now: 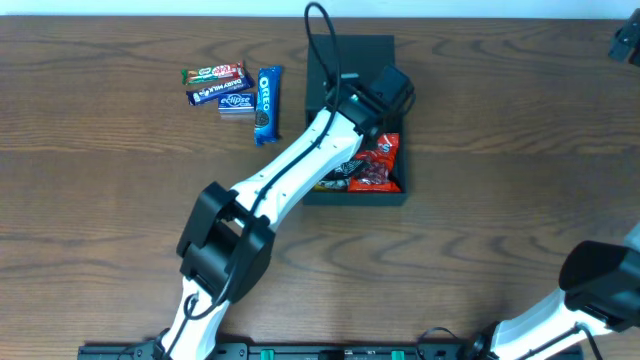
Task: Pack container
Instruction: 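Lower the black bag between the bags and press it down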
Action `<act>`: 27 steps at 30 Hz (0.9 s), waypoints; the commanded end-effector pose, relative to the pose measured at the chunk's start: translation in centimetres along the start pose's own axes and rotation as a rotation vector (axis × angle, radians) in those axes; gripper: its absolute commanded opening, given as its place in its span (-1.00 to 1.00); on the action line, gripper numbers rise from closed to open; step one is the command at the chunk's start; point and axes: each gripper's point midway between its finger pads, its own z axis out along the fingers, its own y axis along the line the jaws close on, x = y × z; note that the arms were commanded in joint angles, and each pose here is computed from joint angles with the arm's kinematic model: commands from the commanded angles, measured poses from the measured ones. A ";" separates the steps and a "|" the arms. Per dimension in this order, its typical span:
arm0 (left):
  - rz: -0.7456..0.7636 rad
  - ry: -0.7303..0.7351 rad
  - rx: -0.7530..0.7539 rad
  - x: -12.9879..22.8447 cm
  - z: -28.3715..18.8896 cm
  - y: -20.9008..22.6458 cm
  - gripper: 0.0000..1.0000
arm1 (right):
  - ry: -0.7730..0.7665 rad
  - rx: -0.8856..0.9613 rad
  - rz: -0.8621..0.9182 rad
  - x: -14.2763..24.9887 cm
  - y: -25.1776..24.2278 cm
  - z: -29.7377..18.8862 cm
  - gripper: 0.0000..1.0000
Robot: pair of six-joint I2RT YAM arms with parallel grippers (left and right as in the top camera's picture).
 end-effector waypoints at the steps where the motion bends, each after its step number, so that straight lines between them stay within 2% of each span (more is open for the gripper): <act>1: 0.059 -0.046 -0.001 -1.2 -1.5 0.4 -0.88 | 0.014 -0.002 0.021 0.3 -0.3 0.5 0.99; 12: 0.103 0.102 -0.024 3.1 4.1 -0.1 -0.89 | 0.015 -0.002 0.020 0.3 -0.3 0.5 0.98; 22: 0.138 0.217 -0.071 6.4 7.5 0.3 -0.88 | 0.016 -0.002 0.021 0.4 -0.3 0.5 0.98; 27: 0.203 0.266 -0.106 7.6 8.1 1.1 -0.89 | 0.016 -0.002 0.021 0.3 -0.3 0.5 0.98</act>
